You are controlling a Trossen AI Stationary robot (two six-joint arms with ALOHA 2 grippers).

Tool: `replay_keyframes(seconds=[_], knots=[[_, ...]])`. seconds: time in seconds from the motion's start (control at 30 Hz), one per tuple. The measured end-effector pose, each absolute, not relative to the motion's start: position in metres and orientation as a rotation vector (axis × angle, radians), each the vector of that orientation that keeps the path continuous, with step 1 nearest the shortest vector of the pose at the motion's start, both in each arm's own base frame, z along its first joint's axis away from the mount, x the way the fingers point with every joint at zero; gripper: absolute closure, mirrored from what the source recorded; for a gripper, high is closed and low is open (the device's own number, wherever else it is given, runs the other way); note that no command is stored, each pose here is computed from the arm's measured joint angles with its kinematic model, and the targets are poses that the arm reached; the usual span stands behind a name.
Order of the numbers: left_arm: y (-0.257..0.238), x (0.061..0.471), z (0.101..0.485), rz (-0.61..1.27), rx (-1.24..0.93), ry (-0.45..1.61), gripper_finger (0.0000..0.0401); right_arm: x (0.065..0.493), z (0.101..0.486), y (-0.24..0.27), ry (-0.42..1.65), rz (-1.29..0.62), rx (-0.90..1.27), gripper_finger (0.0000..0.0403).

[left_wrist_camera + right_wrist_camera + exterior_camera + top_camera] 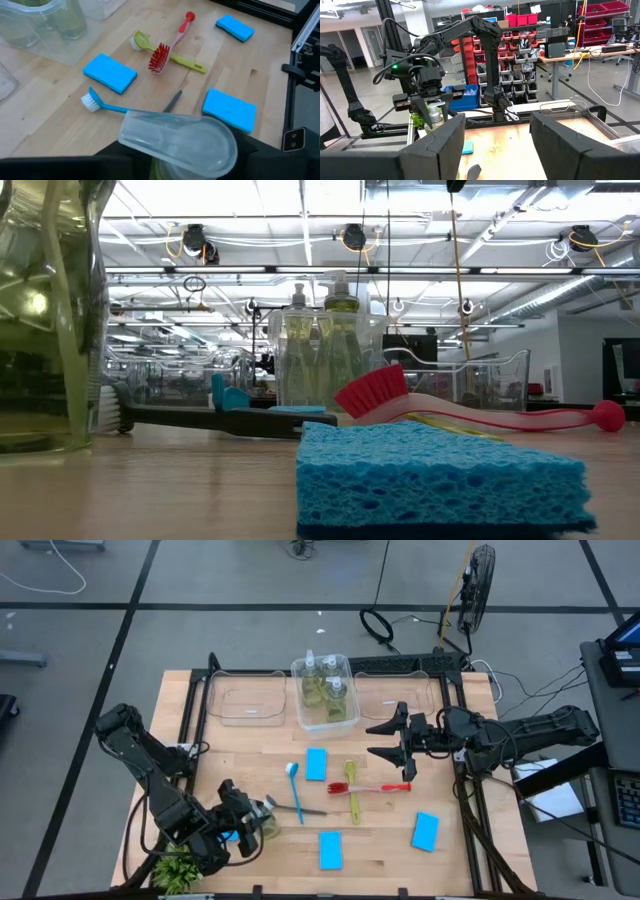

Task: Pick & Place Kitchen Sink Supplies
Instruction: Put the yellow dish soap into the white bin

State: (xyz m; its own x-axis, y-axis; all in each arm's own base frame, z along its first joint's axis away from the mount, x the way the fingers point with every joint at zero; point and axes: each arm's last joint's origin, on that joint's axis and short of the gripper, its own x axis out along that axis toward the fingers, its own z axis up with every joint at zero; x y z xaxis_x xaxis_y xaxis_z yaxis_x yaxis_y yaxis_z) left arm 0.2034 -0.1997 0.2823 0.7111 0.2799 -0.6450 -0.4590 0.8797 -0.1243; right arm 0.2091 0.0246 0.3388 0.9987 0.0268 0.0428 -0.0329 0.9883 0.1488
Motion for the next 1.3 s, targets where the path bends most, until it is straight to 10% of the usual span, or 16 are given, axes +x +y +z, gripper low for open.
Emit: replay_keyframes(seconds=[0.2,1.3], knots=[[-0.2,0.204,0.283,0.41,-0.291,0.664,0.0293,0.209,0.339,0.025,-0.041,0.03,0.15,0.0193],[-0.173,0.199,0.312,0.44,-0.378,0.546,0.0293,0.209,0.339,0.025,-0.04,0.03,0.15,0.0193]])
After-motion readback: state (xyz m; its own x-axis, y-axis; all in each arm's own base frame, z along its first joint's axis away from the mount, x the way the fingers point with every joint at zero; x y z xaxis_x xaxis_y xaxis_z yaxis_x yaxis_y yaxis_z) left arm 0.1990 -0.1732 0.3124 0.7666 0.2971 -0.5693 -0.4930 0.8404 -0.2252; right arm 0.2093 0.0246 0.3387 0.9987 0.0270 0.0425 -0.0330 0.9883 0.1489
